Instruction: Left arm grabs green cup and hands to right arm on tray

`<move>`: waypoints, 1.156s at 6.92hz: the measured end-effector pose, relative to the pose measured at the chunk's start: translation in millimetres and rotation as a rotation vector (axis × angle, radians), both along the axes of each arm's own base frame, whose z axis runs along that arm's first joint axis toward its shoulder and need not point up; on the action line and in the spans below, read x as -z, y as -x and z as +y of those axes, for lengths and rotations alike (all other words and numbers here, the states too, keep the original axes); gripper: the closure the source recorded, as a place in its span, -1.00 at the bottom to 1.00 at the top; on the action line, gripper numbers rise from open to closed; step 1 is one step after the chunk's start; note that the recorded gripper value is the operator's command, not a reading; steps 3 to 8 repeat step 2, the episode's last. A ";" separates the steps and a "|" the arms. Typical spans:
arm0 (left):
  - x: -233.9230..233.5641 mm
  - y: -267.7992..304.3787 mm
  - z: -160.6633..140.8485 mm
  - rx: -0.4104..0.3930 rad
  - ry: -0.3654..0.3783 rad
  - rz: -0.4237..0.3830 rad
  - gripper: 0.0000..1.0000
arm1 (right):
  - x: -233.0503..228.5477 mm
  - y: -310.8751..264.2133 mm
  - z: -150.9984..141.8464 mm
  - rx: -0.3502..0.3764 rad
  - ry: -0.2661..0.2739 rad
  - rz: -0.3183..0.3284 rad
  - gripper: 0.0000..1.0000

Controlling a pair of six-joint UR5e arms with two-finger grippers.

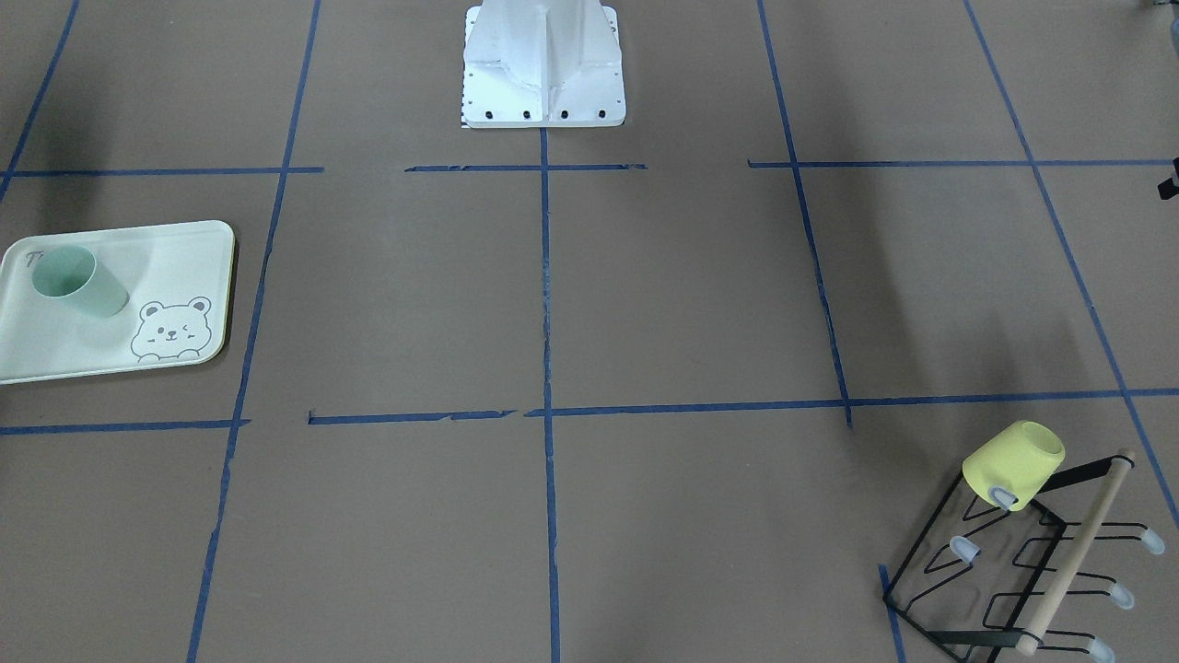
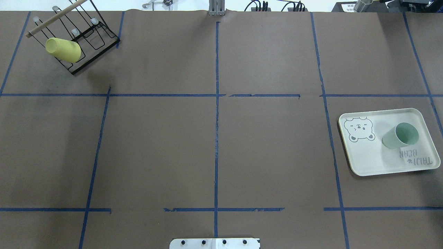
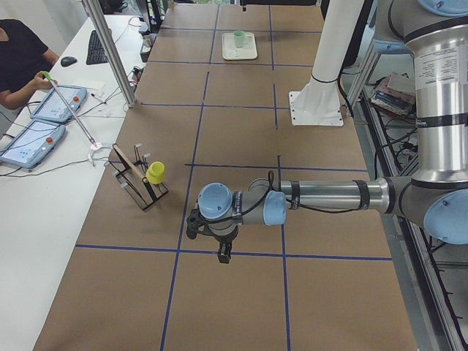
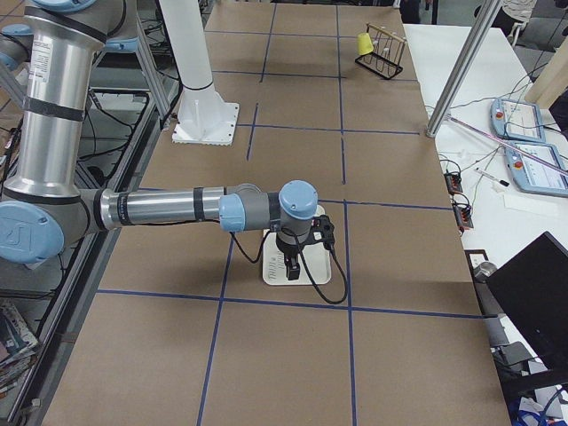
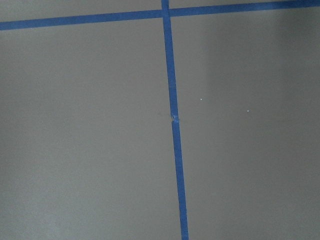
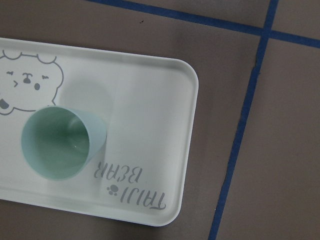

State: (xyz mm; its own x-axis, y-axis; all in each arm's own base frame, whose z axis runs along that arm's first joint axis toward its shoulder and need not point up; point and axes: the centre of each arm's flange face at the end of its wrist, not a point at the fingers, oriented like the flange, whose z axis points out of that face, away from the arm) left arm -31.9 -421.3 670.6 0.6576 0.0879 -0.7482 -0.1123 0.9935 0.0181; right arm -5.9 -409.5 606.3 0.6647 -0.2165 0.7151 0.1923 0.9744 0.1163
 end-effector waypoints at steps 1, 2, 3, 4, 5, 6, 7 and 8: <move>-0.5 0.0 -0.2 0.000 0.001 0.000 -1.00 | 0.1 -0.1 0.1 0.000 -0.001 0.001 -1.00; 0.3 -0.1 -1.3 0.001 0.000 0.001 -1.00 | 0.2 -0.1 0.0 0.000 -0.002 0.001 -1.00; 0.3 -0.1 -1.3 0.001 0.000 0.001 -1.00 | 0.2 -0.1 0.0 0.000 -0.002 0.001 -1.00; 0.3 -0.1 -1.3 0.001 0.000 0.001 -1.00 | 0.2 -0.1 0.0 0.000 -0.002 0.001 -1.00; 0.3 -0.1 -1.3 0.001 0.000 0.001 -1.00 | 0.2 -0.1 0.0 0.000 -0.002 0.001 -1.00; 0.3 -0.1 -1.3 0.001 0.000 0.001 -1.00 | 0.2 -0.1 0.0 0.000 -0.002 0.001 -1.00; 0.3 -0.1 -1.3 0.001 0.000 0.001 -1.00 | 0.2 -0.1 0.0 0.000 -0.002 0.001 -1.00; 0.3 -0.1 -1.3 0.001 0.000 0.001 -1.00 | 0.2 -0.1 0.0 0.000 -0.002 0.001 -1.00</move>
